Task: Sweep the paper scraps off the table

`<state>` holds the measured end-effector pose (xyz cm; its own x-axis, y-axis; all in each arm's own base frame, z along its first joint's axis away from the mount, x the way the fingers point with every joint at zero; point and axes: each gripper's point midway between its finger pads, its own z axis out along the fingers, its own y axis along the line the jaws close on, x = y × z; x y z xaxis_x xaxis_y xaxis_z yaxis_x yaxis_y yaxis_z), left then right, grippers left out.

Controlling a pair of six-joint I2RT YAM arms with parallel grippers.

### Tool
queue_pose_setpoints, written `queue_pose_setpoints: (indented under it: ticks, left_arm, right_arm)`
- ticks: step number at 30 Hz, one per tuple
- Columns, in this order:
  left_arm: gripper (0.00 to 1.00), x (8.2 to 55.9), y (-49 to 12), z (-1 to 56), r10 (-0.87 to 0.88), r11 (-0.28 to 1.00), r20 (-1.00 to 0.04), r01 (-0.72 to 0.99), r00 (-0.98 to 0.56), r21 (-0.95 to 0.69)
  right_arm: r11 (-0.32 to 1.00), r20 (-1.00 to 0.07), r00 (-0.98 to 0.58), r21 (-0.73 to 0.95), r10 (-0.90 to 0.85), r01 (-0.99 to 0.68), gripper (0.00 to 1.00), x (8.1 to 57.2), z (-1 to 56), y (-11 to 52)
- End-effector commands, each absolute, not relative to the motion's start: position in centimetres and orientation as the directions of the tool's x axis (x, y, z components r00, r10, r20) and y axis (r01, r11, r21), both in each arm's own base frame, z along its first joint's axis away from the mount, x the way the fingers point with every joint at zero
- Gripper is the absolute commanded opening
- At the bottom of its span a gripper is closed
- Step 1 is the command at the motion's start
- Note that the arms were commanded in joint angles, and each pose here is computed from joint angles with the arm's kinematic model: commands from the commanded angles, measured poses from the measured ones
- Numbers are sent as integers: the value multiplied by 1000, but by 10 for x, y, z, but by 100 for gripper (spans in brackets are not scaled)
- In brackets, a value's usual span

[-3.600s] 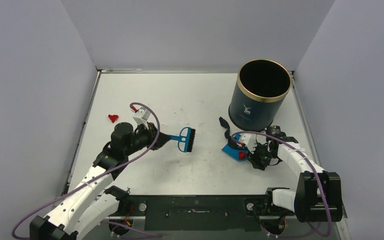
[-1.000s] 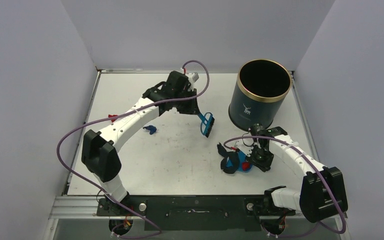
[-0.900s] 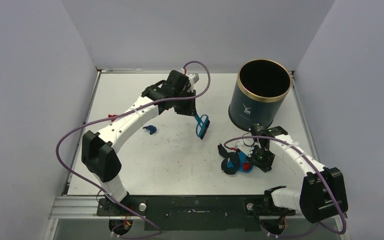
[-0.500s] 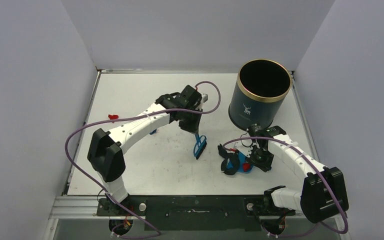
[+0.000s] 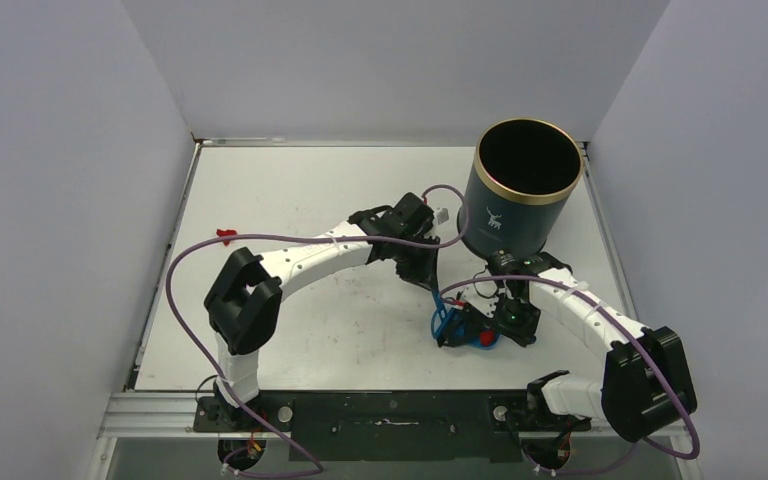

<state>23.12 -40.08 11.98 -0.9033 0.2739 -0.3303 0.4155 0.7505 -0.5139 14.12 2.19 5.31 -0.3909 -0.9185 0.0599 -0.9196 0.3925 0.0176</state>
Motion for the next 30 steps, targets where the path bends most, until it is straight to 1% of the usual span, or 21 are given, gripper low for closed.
queue_pose_setpoints:
  ticks: [1, 4, 8, 13, 20, 25, 30]
  left_arm:
    - [0, 249, -435, 160, 199, 672, -401, 422, -894, -608]
    - [0, 255, -433, 166, 199, 689, -424, 434, -883, -581]
    - [0, 265, -420, 170, 200, 743, -465, 443, -863, -502]
    - [0, 269, -405, 184, 201, 773, -509, 455, -837, -443]
    - [0, 270, -398, 195, 192, 771, -530, 461, -826, -439]
    - [0, 283, -378, 207, 188, 824, -583, 450, -790, -344]
    - [0, 289, -355, 209, 199, 856, -595, 434, -779, -281]
  right_arm:
    - [399, 16, -399, 15, -917, -917, 14, 146, 54, 32]
    - [401, -23, -400, -8, -916, -916, 14, 151, 57, 36]
    - [397, -66, -394, -32, -917, -917, 14, 155, 61, 40]
    - [395, -79, -391, -41, -917, -918, 13, 158, 61, 41]
    - [398, -106, -391, -57, -914, -916, 13, 166, 60, 46]
    - [396, -146, -381, -86, -913, -914, 13, 171, 64, 49]
    - [398, -193, -373, -111, -907, -911, 12, 180, 71, 56]
